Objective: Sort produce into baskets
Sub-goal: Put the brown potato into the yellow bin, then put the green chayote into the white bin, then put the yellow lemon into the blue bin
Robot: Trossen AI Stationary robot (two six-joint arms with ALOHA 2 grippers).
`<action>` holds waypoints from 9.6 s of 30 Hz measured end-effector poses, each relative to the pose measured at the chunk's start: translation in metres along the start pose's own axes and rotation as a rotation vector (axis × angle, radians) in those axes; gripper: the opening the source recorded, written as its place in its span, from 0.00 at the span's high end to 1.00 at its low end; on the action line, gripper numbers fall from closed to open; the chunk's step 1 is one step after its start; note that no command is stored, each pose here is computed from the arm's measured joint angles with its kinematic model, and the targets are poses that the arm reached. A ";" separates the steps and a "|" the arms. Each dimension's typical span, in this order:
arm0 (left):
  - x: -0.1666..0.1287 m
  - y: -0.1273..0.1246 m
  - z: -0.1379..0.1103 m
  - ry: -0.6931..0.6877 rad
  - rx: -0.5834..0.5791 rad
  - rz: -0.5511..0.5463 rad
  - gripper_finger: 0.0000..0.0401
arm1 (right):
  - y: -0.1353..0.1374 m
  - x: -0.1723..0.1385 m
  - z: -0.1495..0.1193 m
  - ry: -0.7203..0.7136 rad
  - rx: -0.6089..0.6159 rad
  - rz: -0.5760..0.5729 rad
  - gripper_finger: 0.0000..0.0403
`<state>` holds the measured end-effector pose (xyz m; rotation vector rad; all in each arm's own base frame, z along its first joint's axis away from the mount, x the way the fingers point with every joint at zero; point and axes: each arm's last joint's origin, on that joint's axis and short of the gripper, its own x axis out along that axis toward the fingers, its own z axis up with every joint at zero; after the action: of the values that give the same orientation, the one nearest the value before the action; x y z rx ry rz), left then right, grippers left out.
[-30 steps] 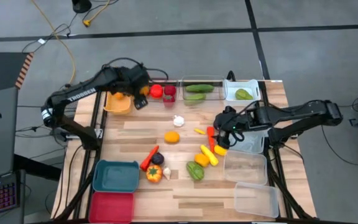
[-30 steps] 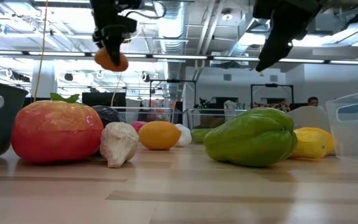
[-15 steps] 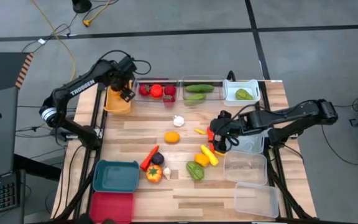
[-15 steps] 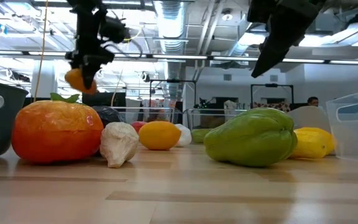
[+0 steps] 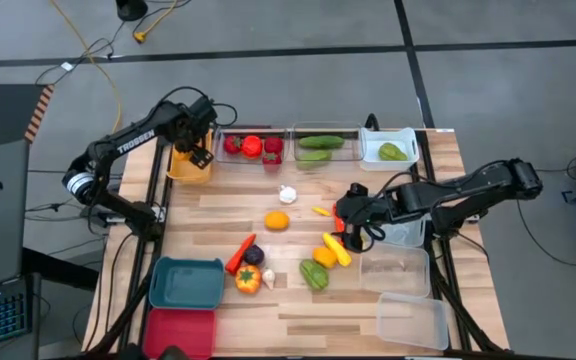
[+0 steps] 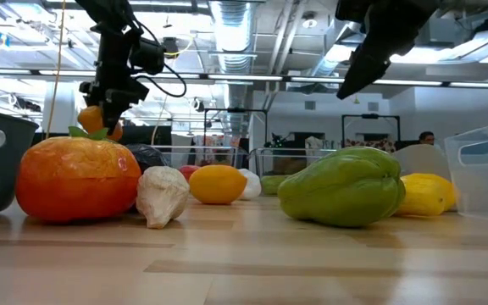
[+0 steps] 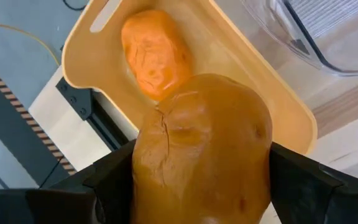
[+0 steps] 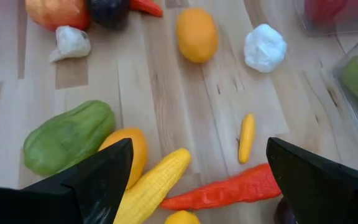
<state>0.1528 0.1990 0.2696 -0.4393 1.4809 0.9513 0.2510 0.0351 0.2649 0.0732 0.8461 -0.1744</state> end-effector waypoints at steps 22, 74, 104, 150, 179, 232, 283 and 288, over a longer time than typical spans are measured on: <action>0.004 -0.001 0.003 -0.033 -0.021 -0.002 0.12 | 0.014 -0.003 0.005 -0.058 0.231 0.112 0.02; 0.004 -0.002 0.006 -0.061 -0.071 -0.009 0.12 | 0.142 0.115 -0.005 0.336 0.230 -0.086 0.02; 0.004 -0.002 0.006 -0.061 -0.097 -0.010 0.12 | 0.143 0.120 -0.010 0.420 0.210 -0.041 0.19; 0.004 -0.003 0.006 -0.059 -0.137 -0.065 0.12 | -0.236 -0.043 0.005 0.485 0.513 -0.631 0.17; 0.004 -0.003 0.007 -0.075 -0.141 -0.064 0.12 | -0.281 0.005 -0.028 0.724 0.615 -0.617 0.08; -0.081 -0.035 0.032 -0.425 0.036 -0.225 0.12 | -0.240 -0.089 0.003 0.337 0.591 -0.718 0.05; -0.024 -0.319 -0.027 -0.449 0.553 -0.160 0.12 | -0.017 -0.056 -0.003 -0.067 0.010 -0.095 0.05; -0.023 -0.317 -0.027 -0.442 0.532 -0.147 0.12 | -0.008 -0.053 -0.002 -0.070 -0.014 -0.072 0.05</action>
<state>0.3785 -0.0131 0.1949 0.0526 1.2104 0.4661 0.2135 0.0337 0.3028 0.0229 0.7810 -0.2375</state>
